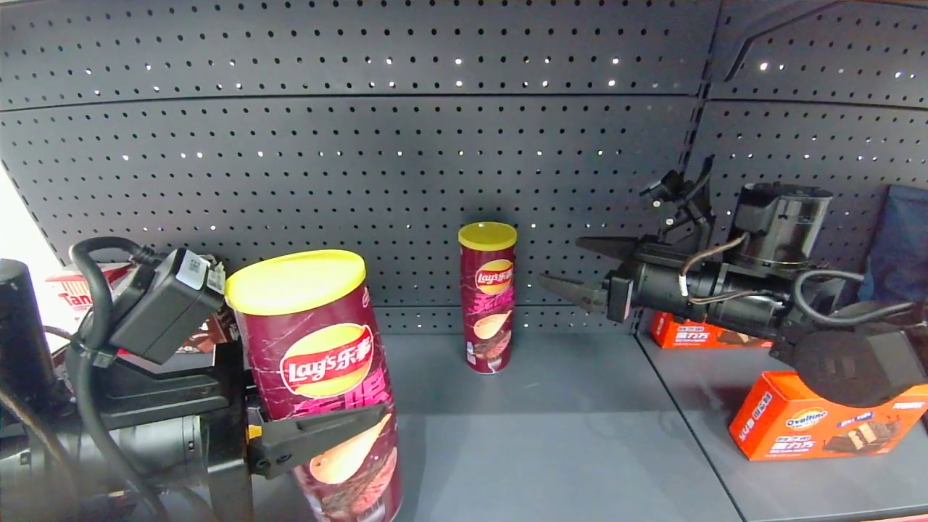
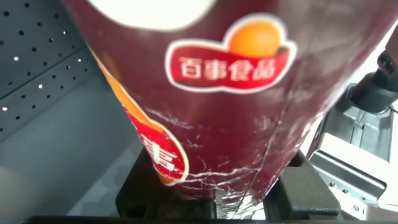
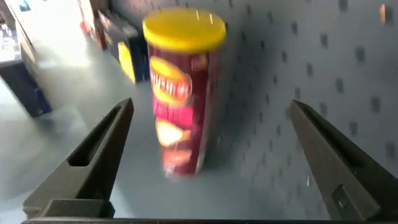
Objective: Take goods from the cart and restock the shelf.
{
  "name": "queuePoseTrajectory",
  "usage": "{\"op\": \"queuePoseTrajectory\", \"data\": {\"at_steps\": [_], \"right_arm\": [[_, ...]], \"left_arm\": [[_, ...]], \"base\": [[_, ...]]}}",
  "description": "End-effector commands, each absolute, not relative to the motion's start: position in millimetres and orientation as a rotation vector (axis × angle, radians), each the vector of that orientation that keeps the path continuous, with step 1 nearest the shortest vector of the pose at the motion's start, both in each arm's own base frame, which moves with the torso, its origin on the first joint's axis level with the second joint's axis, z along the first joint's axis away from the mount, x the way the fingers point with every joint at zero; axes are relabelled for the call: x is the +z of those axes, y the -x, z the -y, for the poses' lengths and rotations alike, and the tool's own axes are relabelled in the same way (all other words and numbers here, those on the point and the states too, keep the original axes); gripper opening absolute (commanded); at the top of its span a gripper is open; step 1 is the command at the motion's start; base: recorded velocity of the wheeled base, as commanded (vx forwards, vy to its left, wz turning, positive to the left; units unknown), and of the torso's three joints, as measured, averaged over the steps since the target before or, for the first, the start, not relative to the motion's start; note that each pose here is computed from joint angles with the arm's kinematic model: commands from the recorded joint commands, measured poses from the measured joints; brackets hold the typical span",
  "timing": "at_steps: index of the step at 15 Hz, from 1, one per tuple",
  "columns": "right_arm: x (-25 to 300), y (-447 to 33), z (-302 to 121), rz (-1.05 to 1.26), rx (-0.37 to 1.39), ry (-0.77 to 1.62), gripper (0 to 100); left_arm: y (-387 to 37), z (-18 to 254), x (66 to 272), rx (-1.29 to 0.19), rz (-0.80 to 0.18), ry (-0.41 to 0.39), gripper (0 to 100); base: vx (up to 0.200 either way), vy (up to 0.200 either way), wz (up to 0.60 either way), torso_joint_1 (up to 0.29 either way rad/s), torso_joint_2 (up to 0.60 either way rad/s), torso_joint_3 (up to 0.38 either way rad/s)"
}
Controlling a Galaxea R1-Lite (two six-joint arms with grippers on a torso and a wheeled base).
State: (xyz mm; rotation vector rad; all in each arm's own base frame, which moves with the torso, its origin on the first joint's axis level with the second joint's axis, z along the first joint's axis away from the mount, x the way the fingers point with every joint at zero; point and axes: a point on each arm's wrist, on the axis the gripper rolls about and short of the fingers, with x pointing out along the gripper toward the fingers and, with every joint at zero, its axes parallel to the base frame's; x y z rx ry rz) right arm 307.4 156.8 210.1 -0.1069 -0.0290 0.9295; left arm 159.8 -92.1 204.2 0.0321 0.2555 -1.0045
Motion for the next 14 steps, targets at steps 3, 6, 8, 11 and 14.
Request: {"op": "queuePoseTrajectory", "data": {"at_steps": [3,6,8,11,14], "right_arm": [[182,-329,-170,0.075,1.021,0.111,100],[171,-332,-179,0.052,1.055,0.108,100],[161,-336,-184,0.028,1.079,0.104,100],[150,-341,-192,0.009,1.106,0.102,100],[134,-348,-199,-0.025,1.115,0.099,100]], "left_arm": [[-163,94,203,-1.008,-0.266,-0.032,0],[-163,94,201,-1.006,-0.274,-0.032,0],[-163,94,200,-1.006,-0.279,-0.032,0],[-163,94,200,-1.006,-0.279,-0.032,0],[-163,93,199,-1.002,-0.279,-0.032,0]], "base": [[0.0,0.0,0.0,0.0,0.0,0.0],[0.0,0.0,0.0,0.0,0.0,0.0],[0.0,0.0,0.0,0.0,0.0,0.0],[0.0,0.0,0.0,0.0,0.0,0.0],[0.0,0.0,0.0,0.0,0.0,0.0]]}}
